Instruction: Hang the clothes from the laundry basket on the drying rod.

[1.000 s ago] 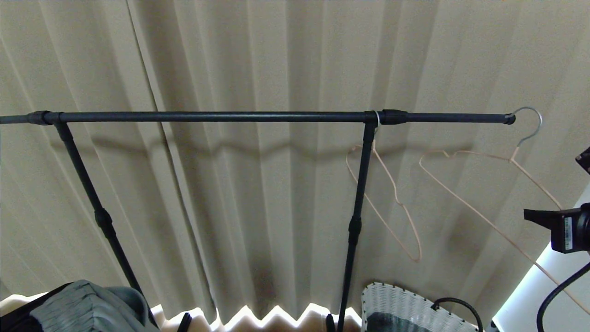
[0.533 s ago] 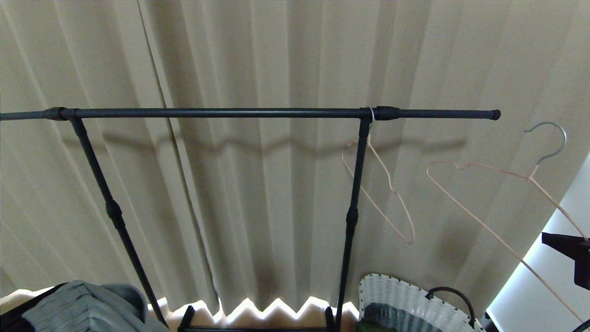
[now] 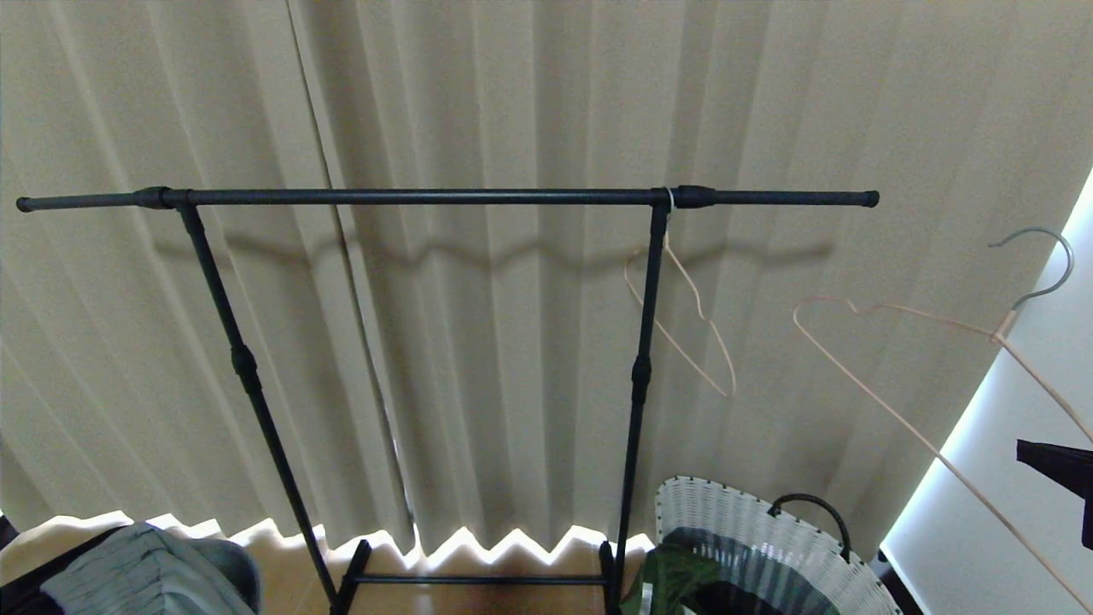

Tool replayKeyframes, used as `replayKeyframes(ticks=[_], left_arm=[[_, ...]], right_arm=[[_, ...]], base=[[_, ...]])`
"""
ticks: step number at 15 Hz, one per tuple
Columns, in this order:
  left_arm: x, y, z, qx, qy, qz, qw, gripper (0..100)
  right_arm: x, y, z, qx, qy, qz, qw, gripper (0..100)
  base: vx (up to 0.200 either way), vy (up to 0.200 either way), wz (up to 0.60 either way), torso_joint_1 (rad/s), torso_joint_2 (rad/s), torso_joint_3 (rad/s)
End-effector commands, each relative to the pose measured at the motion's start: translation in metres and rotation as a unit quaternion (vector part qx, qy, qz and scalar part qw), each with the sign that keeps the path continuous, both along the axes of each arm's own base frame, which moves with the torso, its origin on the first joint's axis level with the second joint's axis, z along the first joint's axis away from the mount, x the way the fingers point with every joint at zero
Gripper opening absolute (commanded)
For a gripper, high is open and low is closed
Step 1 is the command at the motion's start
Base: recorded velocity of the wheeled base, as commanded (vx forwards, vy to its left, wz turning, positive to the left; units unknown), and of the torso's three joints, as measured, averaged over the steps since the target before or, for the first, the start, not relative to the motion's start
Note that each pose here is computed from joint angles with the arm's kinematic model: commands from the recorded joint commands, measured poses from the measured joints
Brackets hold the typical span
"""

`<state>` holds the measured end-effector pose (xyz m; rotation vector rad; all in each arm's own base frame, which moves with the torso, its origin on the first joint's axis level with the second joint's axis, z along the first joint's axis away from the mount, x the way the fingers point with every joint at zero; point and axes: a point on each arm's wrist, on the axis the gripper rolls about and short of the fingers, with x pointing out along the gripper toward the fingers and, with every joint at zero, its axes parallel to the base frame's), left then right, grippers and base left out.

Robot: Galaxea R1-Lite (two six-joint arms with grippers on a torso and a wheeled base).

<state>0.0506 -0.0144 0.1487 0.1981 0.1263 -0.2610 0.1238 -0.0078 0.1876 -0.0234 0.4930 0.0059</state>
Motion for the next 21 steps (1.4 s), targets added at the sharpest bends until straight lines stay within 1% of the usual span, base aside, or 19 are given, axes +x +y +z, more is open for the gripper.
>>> replayKeyframes(ticks=[1, 3, 5, 6, 11, 12, 14, 18, 20, 21], left_arm=[[0.0, 0.0, 0.0, 0.0, -0.001, 0.0, 1.0, 0], [0.0, 0.0, 0.0, 0.0, 0.0, 0.0, 1.0, 0], [0.0, 0.0, 0.0, 0.0, 0.001, 0.0, 1.0, 0], [0.0, 0.0, 0.0, 0.0, 0.001, 0.0, 1.0, 0], [0.0, 0.0, 0.0, 0.002, 0.001, -0.001, 1.0, 0], [0.0, 0.0, 0.0, 0.002, 0.001, 0.0, 1.0, 0], [0.0, 0.0, 0.0, 0.002, 0.001, 0.0, 1.0, 0], [-0.001, 0.0, -0.001, 0.002, 0.001, 0.0, 1.0, 0], [-0.001, 0.0, -0.003, 0.003, 0.003, -0.001, 1.0, 0], [-0.002, 0.0, -0.006, 0.004, 0.006, -0.002, 1.0, 0]], right_arm=[[-0.003, 0.0, -0.001, 0.0, -0.001, 0.001, 1.0, 0], [-0.004, 0.001, 0.0, 0.003, -0.006, 0.004, 1.0, 0], [-0.009, 0.002, 0.004, 0.019, -0.022, 0.027, 0.9992, 0], [-0.012, 0.003, 0.006, 0.026, -0.03, 0.03, 0.9988, 0], [-0.017, 0.004, 0.009, 0.031, -0.043, 0.037, 0.9979, 0], [-0.017, 0.004, 0.01, 0.038, -0.05, 0.042, 0.9972, 0], [-0.015, 0.005, 0.014, 0.051, -0.076, 0.059, 0.994, 0], [-0.017, 0.007, 0.01, 0.06, -0.071, 0.073, 0.993, 0], [-0.018, 0.013, 0.003, 0.061, -0.058, 0.102, 0.9913, 0], [-0.018, 0.015, 0.0, 0.063, -0.05, 0.112, 0.9905, 0]], base=[[0.0, 0.0, 0.0, 0.0, 0.0, 0.0], [0.0, 0.0, 0.0, 0.0, 0.0, 0.0], [0.0, 0.0, 0.0, 0.0, 0.0, 0.0], [0.0, 0.2, 0.0, 0.007, 0.0, -0.002], [0.0, 0.2, 0.0, 0.003, 0.0, 0.0], [0.0, 0.2, 0.0, 0.007, 0.0, 0.012], [0.0, 0.2, 0.0, 0.0, 0.0, 0.002], [0.0, 0.2, 0.0, 0.001, 0.0, 0.0], [0.0, 0.2, 0.0, 0.002, 0.0, 0.007], [0.0, 0.0, 0.0, 0.0, 0.0, 0.0]])
